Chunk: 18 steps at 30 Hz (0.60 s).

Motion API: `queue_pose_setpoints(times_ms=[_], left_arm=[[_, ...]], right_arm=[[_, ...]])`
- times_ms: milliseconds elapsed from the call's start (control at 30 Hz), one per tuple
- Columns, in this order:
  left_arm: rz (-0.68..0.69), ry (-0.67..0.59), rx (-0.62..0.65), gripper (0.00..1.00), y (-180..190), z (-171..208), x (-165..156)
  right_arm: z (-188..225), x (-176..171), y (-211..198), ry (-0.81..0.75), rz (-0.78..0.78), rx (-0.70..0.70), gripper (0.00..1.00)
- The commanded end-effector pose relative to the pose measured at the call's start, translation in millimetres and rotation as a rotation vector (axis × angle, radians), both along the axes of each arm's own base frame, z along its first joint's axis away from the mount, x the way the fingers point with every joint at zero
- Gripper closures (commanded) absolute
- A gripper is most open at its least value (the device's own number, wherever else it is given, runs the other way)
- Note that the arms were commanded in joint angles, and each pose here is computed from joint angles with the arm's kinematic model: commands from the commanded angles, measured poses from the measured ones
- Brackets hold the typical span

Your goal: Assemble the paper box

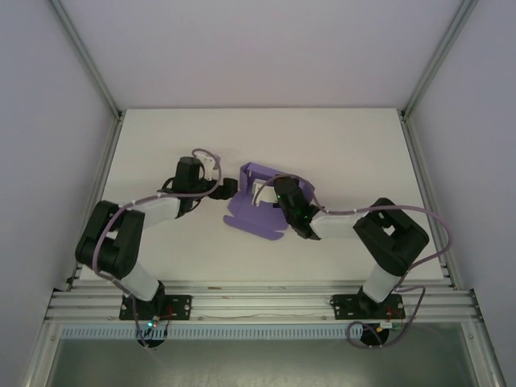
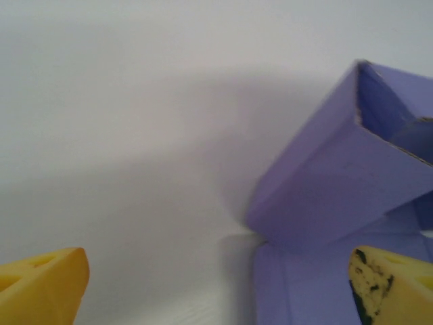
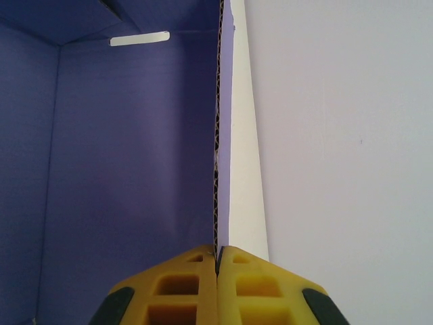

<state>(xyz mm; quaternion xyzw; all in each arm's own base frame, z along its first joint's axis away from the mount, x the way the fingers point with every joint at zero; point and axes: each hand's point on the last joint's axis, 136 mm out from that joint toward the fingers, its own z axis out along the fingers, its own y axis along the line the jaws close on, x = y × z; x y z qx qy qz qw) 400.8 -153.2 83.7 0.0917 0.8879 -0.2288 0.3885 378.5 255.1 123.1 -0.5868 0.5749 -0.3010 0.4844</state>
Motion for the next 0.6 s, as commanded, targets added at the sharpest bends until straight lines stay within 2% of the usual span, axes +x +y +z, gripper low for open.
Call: queue_pose_setpoints(times_ms=[0, 133, 200, 333, 400, 467, 567], left_arm=[[-0.174, 0.007, -0.043, 0.10, -30.5, 4.1, 5.2], [-0.230, 0.022, -0.033, 0.18, -42.4, -0.9, 16.2], [-0.251, 0.016, -0.009, 0.28, -49.3, -3.1, 20.6], [-0.303, 0.001, 0.015, 0.38, -67.2, -10.3, 23.1], [-0.297, -0.017, 0.034, 0.44, -72.3, -12.0, 26.2], [-0.275, -0.034, 0.052, 0.54, -74.1, -13.2, 31.3], [-0.218, -0.057, 0.080, 0.65, -70.5, -14.0, 40.1]], right_arm=[[-16.3, -6.9, 2.7, 0.071, 0.022, -0.031, 1.00], [-18.0, -6.8, 2.8, 0.081, 0.023, -0.036, 1.00], [-18.8, -7.3, 4.2, 0.087, 0.029, -0.040, 1.00], [-21.8, -7.0, 6.1, 0.104, 0.034, -0.048, 1.00], [-22.1, -7.3, 7.0, 0.109, 0.039, -0.046, 1.00], [-22.8, -7.2, 6.8, 0.112, 0.036, -0.045, 1.00], [-24.1, -7.7, 6.0, 0.120, 0.033, -0.050, 1.00]])
